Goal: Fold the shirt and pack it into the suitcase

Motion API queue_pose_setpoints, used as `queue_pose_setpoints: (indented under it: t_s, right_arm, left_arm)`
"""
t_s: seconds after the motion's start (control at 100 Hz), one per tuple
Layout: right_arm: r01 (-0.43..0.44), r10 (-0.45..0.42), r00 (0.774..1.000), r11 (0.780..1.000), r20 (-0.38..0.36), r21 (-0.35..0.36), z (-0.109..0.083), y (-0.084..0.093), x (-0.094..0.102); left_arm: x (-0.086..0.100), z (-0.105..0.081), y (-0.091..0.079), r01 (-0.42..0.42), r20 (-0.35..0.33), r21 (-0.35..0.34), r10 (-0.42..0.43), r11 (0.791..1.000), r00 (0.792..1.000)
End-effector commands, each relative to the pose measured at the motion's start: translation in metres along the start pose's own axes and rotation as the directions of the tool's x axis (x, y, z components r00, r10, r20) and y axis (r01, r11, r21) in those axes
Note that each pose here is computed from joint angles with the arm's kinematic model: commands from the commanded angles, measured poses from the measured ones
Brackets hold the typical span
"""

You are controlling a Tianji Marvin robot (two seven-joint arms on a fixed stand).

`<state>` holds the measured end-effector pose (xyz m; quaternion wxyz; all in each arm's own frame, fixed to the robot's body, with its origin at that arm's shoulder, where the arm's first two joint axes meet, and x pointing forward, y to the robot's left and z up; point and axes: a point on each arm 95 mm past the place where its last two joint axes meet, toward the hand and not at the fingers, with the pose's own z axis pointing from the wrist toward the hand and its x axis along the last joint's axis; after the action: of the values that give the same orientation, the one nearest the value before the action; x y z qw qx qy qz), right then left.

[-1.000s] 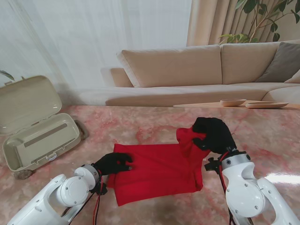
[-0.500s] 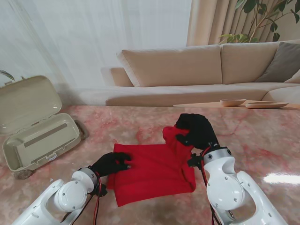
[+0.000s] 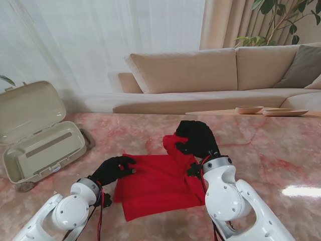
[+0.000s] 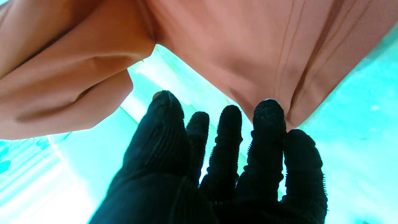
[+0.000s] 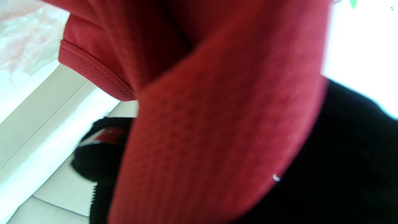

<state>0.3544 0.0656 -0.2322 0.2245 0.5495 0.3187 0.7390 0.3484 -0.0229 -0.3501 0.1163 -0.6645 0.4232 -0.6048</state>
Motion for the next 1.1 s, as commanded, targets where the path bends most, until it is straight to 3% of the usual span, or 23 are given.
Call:
queue_pose_setpoints:
  t_s: [0.0, 0.56, 0.9, 1.09]
  right_arm:
    - [-0.011, 0.011, 1.0, 0.999, 0.009, 0.036, -0.002, -0.01, 0.0]
    - [-0.019, 0.026, 0.999, 0.989, -0.044, 0.147, -0.01, -0.05, 0.015]
    - [0.025, -0.026, 1.0, 0.999, 0.012, 0.022, 0.01, -0.053, 0.022]
    - [0.02, -0.02, 1.0, 1.0, 0.023, 0.01, 0.013, -0.053, 0.024]
  left_arm:
    - [0.001, -0.004, 0.0, -0.002, 0.007, 0.016, 0.002, 1.0, 1.0]
    - [-0.002, -0.019, -0.009, -0.01, 0.047, 0.088, 0.005, 0.996, 0.999]
    - [-0.002, -0.021, -0.01, -0.003, 0.057, 0.091, -0.002, 0.996, 0.998]
    - [-0.002, -0.021, -0.01, 0.0, 0.062, 0.09, -0.005, 0.996, 0.998]
